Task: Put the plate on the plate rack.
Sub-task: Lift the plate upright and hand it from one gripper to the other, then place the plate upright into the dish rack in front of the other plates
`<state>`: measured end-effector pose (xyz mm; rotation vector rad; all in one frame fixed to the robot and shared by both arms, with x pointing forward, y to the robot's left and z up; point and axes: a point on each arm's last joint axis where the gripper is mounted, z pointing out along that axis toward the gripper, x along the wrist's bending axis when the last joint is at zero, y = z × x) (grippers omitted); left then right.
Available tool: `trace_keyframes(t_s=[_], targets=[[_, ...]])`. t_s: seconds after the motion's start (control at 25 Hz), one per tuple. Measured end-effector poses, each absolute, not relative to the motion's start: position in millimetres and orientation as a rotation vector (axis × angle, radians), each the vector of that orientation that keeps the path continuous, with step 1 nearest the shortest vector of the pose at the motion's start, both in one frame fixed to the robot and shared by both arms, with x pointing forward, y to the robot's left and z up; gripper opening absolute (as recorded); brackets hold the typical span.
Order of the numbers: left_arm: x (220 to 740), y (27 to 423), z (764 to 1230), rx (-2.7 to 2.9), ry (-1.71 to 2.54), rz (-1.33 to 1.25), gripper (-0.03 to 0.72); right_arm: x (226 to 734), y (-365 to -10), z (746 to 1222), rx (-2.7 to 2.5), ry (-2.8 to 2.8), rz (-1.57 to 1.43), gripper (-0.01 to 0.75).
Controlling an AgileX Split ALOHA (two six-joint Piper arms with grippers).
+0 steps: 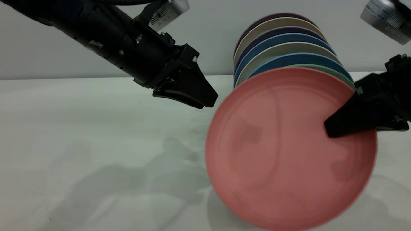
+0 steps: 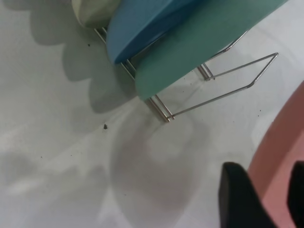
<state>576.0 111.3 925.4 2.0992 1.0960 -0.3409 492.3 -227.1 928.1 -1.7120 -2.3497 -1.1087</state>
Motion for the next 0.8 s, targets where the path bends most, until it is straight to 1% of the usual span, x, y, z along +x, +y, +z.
trace_keyframes(t_s=[0.12, 0.2, 0.28, 0.48, 0.64, 0.8], targets=[[577.8, 116.7, 925.9, 2.085, 1.113, -0.359, 0.431, 492.2, -230.8, 927.8, -1.699, -2.438, -1.071, 0.081], [580.4, 124.8, 926.5, 2.066, 1.136, -0.381, 0.462, 492.2, -234.0, 930.9, -1.691, -2.514, -1.057, 0.081], [584.0, 135.8, 927.2, 2.044, 1.159, -0.399, 0.473, 492.4, -236.8, 937.2, -1.668, -2.599, -1.055, 0.081], [591.0, 160.3, 928.9, 1.993, 1.206, -0.431, 0.474, 495.7, -239.2, 969.0, -1.511, -2.829, -1.113, 0.081], [592.9, 166.4, 929.1, 1.980, 1.220, -0.430, 0.474, 491.3, -238.6, 991.4, -1.262, -3.009, -1.090, 0.081], [593.4, 167.2, 929.0, 1.979, 1.224, -0.425, 0.474, 483.4, -238.6, 1004.0, -1.056, -3.171, -1.016, 0.081]])
